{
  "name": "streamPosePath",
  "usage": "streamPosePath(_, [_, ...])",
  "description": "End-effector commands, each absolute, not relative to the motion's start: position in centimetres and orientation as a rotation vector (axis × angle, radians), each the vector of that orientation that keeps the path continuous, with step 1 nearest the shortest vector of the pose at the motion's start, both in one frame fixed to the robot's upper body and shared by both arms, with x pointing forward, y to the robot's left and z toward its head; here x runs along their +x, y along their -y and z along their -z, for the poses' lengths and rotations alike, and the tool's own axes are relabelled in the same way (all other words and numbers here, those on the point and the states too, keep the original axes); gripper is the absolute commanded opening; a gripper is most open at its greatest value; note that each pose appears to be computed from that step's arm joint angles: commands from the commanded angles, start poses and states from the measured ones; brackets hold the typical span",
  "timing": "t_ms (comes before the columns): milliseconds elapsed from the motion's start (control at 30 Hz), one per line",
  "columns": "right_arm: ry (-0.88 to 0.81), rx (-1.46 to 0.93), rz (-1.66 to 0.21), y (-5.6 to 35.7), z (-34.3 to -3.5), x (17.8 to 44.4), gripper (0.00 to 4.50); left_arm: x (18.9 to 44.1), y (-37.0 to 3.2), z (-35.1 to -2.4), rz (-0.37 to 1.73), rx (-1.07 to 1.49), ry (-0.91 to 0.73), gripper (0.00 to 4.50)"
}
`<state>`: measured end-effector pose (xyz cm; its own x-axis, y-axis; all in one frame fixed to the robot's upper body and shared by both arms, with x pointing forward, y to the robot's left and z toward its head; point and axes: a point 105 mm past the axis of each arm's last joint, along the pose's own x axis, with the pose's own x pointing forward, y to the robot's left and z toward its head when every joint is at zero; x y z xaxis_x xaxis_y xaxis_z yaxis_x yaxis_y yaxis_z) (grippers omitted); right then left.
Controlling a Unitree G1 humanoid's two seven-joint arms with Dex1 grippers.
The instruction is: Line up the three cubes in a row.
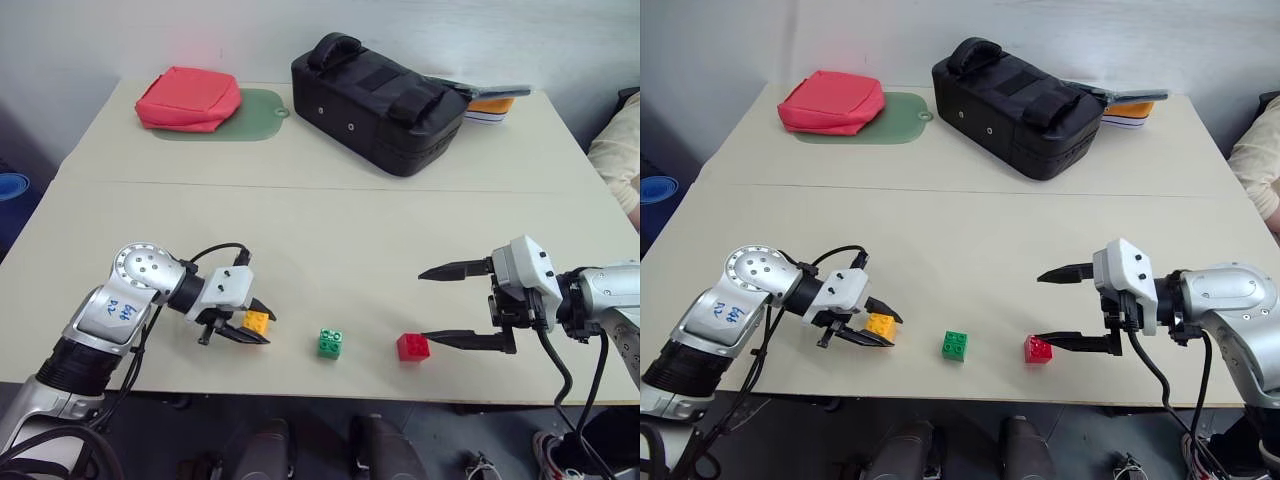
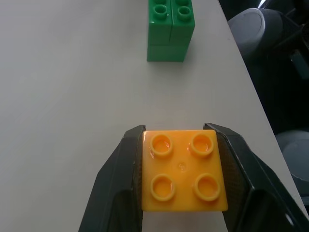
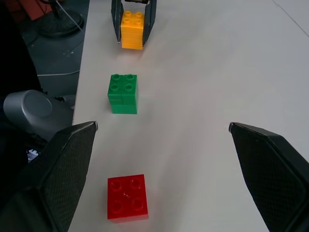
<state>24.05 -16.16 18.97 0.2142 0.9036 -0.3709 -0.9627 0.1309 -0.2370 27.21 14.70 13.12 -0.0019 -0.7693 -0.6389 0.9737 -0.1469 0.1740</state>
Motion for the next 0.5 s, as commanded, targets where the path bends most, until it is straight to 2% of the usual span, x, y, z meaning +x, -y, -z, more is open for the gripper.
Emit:
streamPosePath(33, [-0.132,-0.514,-1.403,15.9,-19.5,23.4,4.50,27.5,-14.9,-14.0,1.533,0.745,-0.331,1.52])
streamPosePath(300, [-0.127,-0.510,-1.406,15.7,-19.5,23.5,4.50,26.8,-15.2,-12.2,1.546,0.732,-0.398,1.52])
streamPosePath(500, [-0.125,-0.509,-1.406,15.7,-19.5,23.4,4.50,28.0,-15.1,-12.1,1.485,0.729,-0.370,1.52])
